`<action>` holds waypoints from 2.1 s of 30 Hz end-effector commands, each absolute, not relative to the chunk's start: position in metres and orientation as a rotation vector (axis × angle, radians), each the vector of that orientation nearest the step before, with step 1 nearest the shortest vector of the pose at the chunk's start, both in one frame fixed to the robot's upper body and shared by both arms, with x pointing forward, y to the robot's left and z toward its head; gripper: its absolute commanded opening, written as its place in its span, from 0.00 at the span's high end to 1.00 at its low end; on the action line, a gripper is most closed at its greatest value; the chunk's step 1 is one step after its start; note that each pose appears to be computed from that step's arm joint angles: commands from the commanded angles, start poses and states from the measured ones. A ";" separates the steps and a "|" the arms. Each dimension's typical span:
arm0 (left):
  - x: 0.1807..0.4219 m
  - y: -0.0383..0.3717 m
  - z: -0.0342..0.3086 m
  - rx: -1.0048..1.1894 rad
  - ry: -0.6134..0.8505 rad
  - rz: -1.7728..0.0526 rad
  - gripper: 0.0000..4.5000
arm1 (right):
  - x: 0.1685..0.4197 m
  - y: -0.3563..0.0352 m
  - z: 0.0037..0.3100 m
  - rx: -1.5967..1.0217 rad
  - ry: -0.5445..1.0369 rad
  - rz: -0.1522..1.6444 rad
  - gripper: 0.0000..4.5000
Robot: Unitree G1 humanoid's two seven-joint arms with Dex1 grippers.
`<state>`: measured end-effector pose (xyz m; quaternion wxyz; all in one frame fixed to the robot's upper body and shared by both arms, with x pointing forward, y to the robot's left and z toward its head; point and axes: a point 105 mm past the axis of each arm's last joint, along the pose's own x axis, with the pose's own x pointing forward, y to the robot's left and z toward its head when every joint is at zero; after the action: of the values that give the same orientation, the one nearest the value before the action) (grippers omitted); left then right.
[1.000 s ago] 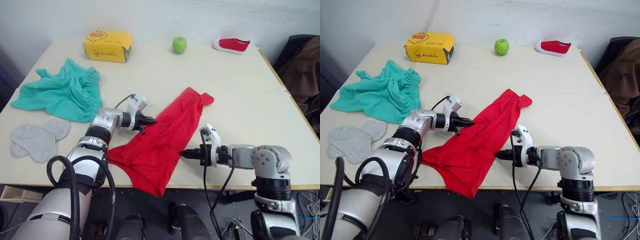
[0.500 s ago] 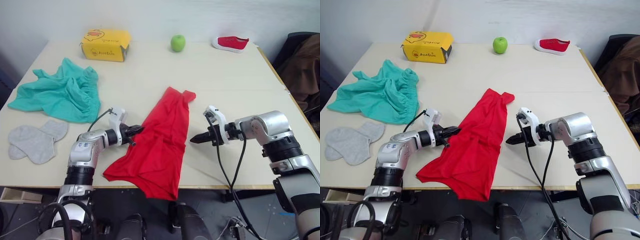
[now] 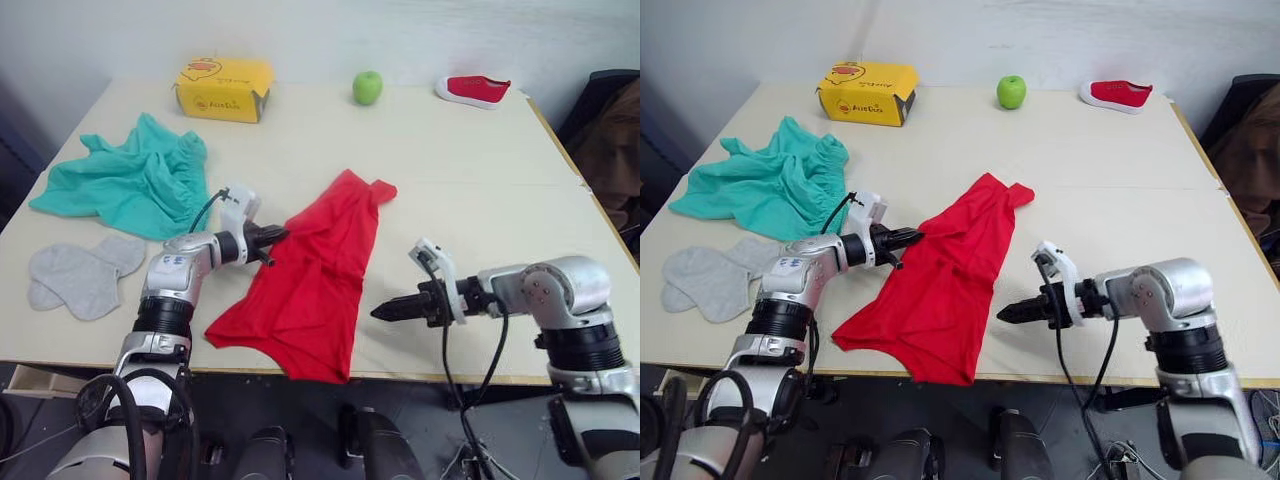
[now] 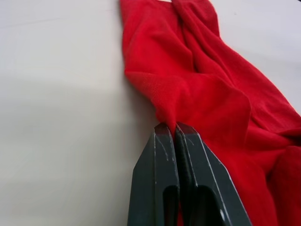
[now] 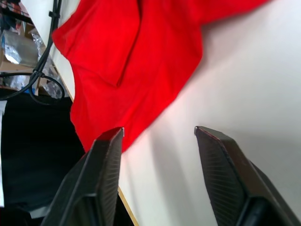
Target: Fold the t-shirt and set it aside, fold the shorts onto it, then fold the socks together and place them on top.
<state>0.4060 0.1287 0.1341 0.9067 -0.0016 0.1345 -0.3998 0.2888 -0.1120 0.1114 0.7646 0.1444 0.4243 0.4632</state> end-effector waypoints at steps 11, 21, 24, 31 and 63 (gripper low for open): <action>0.409 0.123 0.144 0.019 0.239 -0.854 1.00 | 0.299 -0.068 0.104 0.389 0.877 0.959 0.50; 0.404 0.128 0.138 0.025 0.253 -0.853 1.00 | 0.301 -0.072 0.102 0.364 0.872 0.954 1.00; 0.400 0.131 0.134 0.025 0.266 -0.853 1.00 | 0.305 -0.080 0.108 0.331 0.859 0.956 1.00; 0.370 0.136 0.127 -0.019 0.281 -0.837 1.00 | 0.325 -0.121 0.138 0.189 0.856 1.010 1.00; 0.279 0.165 0.131 0.918 0.057 -1.402 0.01 | 0.296 -0.197 0.146 -0.955 0.180 1.277 0.15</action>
<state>0.2835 0.1702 0.1239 0.7027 0.3582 0.0696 -0.6108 0.2993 -0.1947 0.1375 0.7391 -0.3413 0.1506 0.5608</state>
